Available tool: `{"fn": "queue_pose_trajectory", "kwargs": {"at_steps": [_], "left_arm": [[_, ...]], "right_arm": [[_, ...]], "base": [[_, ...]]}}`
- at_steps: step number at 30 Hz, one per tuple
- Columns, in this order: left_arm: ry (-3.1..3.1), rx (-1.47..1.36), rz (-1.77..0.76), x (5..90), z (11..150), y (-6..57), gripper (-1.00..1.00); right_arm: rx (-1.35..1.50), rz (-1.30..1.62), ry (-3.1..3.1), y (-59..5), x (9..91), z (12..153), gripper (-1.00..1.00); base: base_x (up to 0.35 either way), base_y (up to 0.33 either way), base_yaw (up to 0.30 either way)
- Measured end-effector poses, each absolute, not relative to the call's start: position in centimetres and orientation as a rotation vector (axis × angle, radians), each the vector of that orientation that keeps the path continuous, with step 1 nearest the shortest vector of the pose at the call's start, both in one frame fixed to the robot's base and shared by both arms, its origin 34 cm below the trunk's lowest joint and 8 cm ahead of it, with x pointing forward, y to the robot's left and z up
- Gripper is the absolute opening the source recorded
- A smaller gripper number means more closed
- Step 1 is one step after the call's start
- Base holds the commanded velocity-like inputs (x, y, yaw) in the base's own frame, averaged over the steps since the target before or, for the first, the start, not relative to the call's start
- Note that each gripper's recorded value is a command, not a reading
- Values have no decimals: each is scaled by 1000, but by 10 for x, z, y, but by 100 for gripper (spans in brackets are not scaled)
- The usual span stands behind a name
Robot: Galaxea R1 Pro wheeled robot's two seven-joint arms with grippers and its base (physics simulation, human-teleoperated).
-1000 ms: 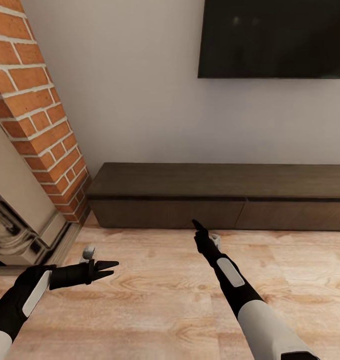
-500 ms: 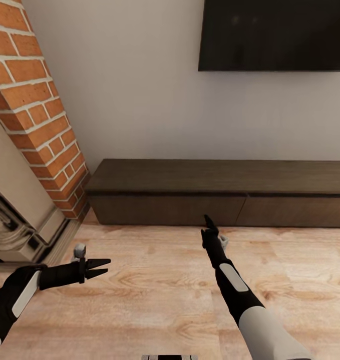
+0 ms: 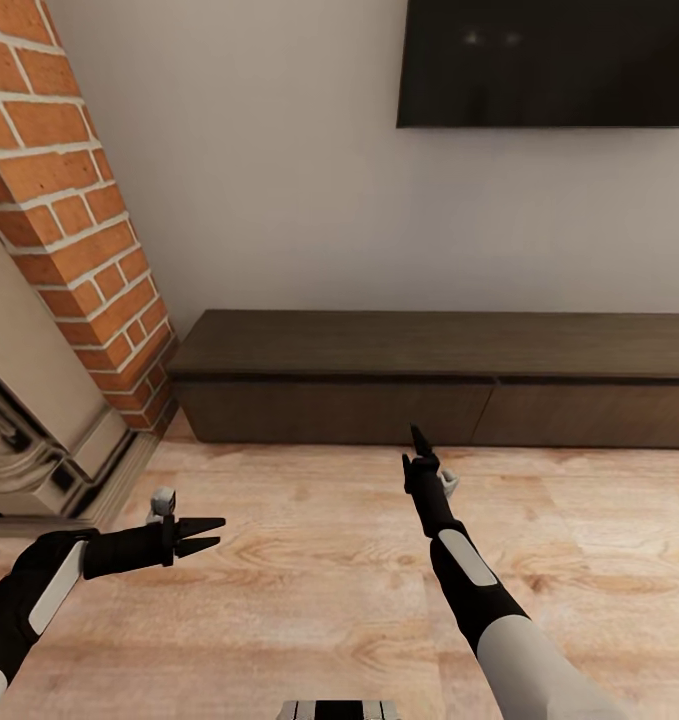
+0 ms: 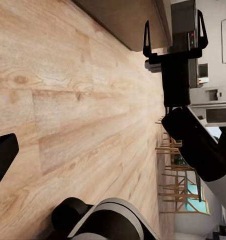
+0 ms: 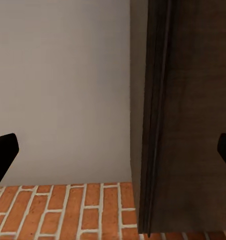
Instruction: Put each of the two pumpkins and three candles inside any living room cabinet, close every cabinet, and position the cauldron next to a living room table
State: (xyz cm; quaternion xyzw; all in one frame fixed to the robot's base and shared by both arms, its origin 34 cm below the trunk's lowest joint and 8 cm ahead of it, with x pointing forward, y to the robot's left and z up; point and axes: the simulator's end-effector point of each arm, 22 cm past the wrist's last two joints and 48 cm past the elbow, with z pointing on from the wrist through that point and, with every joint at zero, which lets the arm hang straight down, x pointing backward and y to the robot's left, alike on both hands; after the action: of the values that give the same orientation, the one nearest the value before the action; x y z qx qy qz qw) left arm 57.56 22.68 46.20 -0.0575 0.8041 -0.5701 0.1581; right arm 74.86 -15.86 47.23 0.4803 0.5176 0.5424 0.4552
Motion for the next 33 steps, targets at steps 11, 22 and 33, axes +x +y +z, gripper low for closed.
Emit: {"fn": "queue_pose_trajectory", "kwargs": {"at_steps": [11,22,33], "left_arm": [[2322,-193,-1640,572,439,227,100],[2332,-225,-1679,569,421,225,100],[2305,-242,-1781,562,412,216,100]], "right_arm": [[1165,1362,1248,-158,745,457,100],[1204,1341,1279,-159,741,426,100],[1267,1313,1313,-161,728,387,100]], "base": [[0,0,0],[0,0,0],[0,0,0]]}}
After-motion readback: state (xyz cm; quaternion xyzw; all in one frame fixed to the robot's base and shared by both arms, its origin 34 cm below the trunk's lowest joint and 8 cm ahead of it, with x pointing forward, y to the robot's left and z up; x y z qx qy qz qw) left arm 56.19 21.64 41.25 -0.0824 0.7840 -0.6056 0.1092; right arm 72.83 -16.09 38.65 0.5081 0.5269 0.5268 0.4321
